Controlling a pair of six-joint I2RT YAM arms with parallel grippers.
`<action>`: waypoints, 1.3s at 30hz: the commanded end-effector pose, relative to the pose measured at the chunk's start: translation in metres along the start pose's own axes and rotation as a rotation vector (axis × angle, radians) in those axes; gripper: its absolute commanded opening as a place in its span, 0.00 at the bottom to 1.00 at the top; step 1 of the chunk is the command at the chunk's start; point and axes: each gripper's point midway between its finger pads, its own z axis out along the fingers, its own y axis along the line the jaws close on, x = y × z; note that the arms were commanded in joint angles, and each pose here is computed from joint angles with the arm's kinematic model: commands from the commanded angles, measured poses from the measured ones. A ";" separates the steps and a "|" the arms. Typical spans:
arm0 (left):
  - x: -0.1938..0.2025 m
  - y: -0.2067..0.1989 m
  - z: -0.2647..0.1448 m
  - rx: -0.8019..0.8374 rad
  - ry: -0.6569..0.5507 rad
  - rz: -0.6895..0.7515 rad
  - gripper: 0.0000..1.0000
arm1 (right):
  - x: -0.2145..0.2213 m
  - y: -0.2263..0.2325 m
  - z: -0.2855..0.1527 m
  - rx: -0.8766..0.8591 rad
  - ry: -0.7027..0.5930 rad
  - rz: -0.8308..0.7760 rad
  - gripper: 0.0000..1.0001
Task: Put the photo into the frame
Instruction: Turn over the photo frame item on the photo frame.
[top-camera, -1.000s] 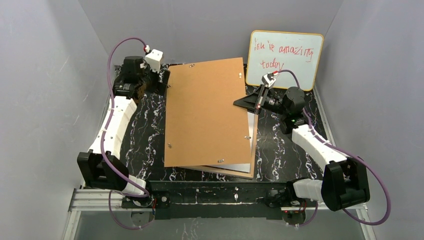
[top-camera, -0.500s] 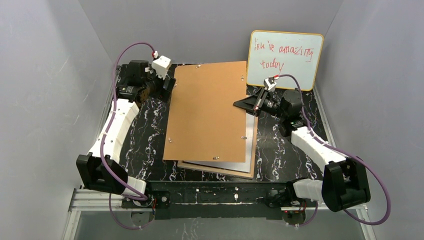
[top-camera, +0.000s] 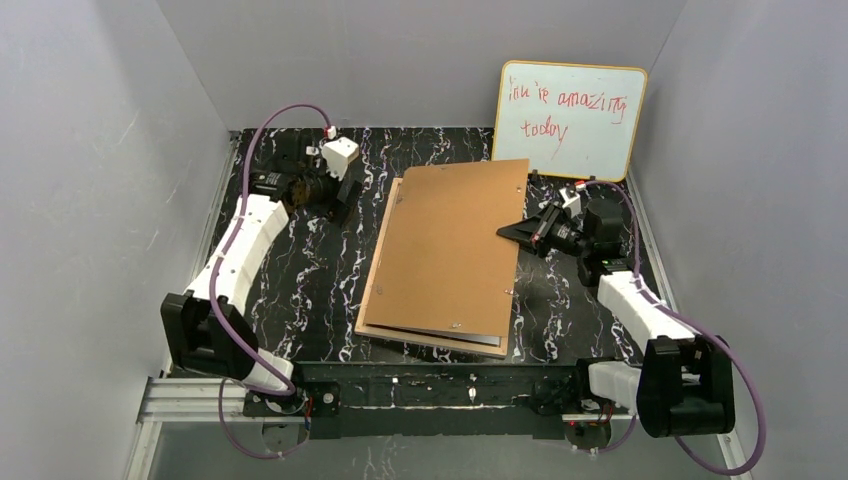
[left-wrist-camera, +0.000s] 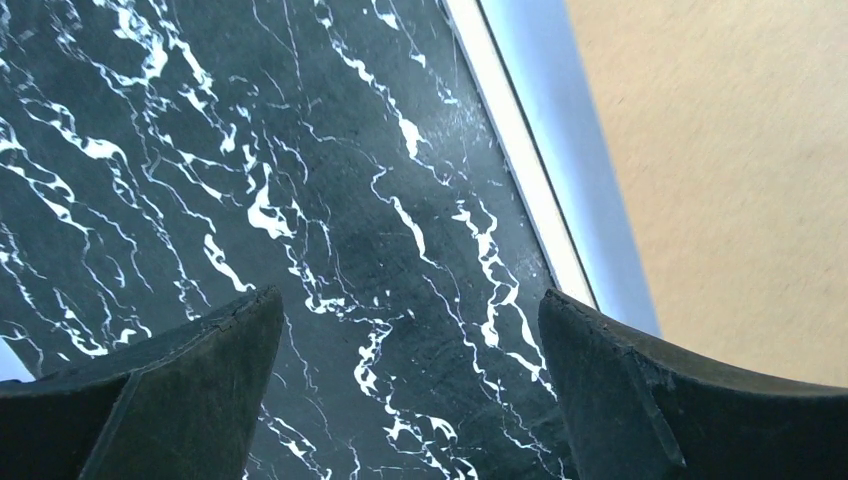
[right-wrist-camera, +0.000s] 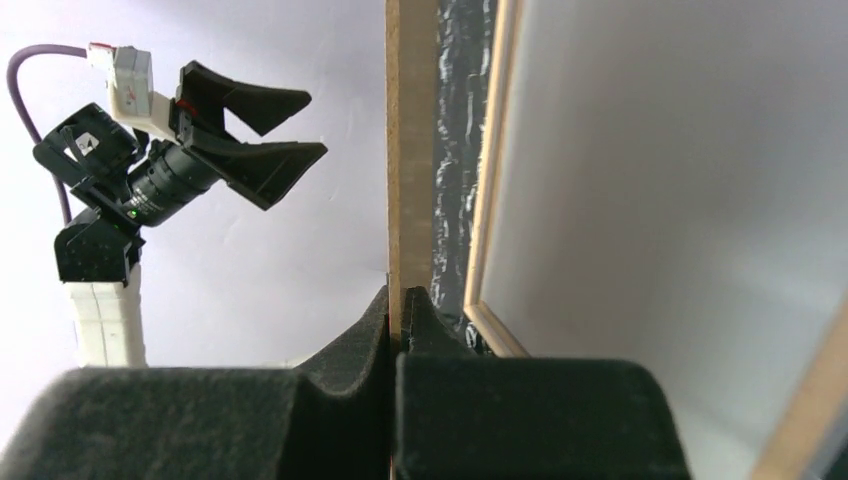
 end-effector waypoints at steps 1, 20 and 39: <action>0.028 0.001 0.019 0.016 0.085 -0.011 0.98 | 0.001 0.003 -0.018 -0.032 0.022 -0.072 0.01; 0.082 -0.009 0.091 0.087 0.206 -0.068 0.90 | -0.019 -0.032 0.001 -0.017 0.065 -0.069 0.01; 0.141 -0.024 0.132 0.149 0.335 -0.094 0.73 | -0.027 -0.051 0.013 -0.014 0.061 -0.044 0.01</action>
